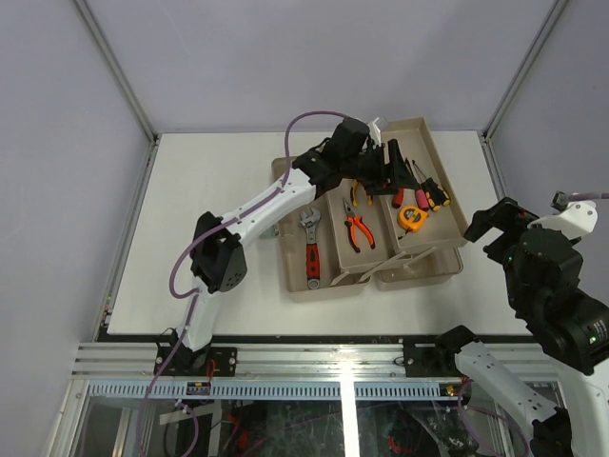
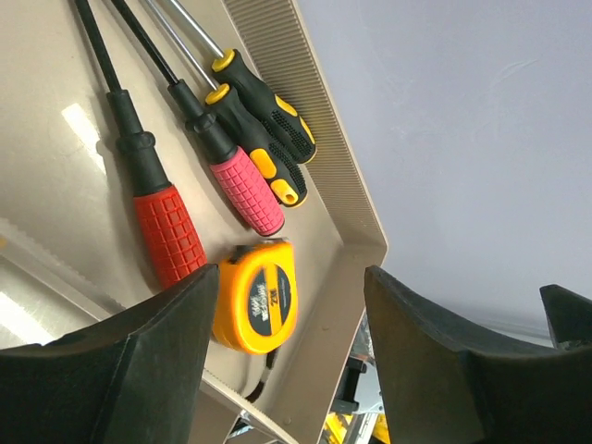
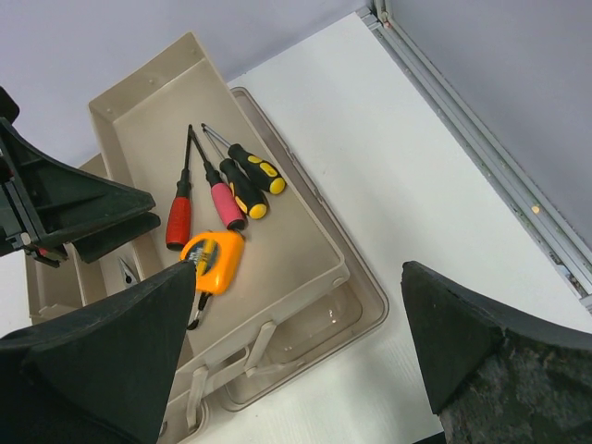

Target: Pack the tool kit

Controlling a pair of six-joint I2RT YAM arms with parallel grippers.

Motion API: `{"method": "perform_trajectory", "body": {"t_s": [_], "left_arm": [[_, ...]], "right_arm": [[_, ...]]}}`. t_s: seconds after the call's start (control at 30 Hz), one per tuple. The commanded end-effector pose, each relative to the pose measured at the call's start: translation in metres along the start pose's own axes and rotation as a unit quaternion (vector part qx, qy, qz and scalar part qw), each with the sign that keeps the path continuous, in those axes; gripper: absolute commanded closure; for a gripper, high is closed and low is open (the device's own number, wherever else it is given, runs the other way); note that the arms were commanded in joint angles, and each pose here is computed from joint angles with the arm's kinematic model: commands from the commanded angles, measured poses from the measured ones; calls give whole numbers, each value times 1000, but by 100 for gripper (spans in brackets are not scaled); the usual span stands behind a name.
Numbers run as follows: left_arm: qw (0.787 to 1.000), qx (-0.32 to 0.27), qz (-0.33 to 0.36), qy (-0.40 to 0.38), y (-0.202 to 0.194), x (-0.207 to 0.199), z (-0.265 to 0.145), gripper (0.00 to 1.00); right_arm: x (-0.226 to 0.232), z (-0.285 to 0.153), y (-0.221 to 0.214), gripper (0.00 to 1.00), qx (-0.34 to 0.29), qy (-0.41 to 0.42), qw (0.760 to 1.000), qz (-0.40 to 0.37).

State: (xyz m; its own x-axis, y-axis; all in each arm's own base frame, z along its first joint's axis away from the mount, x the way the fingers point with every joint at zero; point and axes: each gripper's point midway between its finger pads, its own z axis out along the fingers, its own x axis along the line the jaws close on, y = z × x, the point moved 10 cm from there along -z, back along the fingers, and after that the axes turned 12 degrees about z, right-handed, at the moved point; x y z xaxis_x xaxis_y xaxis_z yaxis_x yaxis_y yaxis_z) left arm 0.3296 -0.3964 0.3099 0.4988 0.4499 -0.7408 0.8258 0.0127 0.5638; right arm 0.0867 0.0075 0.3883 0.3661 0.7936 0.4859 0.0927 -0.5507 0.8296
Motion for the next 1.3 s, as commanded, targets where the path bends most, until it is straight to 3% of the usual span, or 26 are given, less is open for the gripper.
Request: {"method": "perform_trajectory", "body": {"t_s": [0.0, 0.2, 0.37, 0.47, 0.57, 0.73, 0.87, 1.27], "left_arm": [[998, -44, 39, -3, 22, -20, -26, 37], [988, -129, 75, 37, 70, -6, -77, 37], [948, -214, 117, 204, 117, 60, -172, 36], [920, -200, 78, 328, 111, 119, -223, 35], [908, -144, 26, 393, 82, 162, -247, 32], [917, -82, -38, 388, 32, 178, -239, 31], [919, -59, -29, 388, 8, 172, -226, 28], [894, -21, -45, 445, 13, 225, -190, 28]], "right_arm": [[0, -7, 9, 1, -14, 6, 1000, 22], [-1, -5, 6, 0, -6, 1, 1000, 13], [6, 1, 8, 0, 9, -20, 999, -23], [14, 8, 13, 0, 12, -33, 998, -56], [25, 19, 13, 0, 17, -36, 995, -90], [44, 40, 5, 1, 38, -24, 993, -112], [48, 43, 1, 1, 52, -20, 992, -110], [14, 11, 2, 1, 41, -40, 997, -56]]}}
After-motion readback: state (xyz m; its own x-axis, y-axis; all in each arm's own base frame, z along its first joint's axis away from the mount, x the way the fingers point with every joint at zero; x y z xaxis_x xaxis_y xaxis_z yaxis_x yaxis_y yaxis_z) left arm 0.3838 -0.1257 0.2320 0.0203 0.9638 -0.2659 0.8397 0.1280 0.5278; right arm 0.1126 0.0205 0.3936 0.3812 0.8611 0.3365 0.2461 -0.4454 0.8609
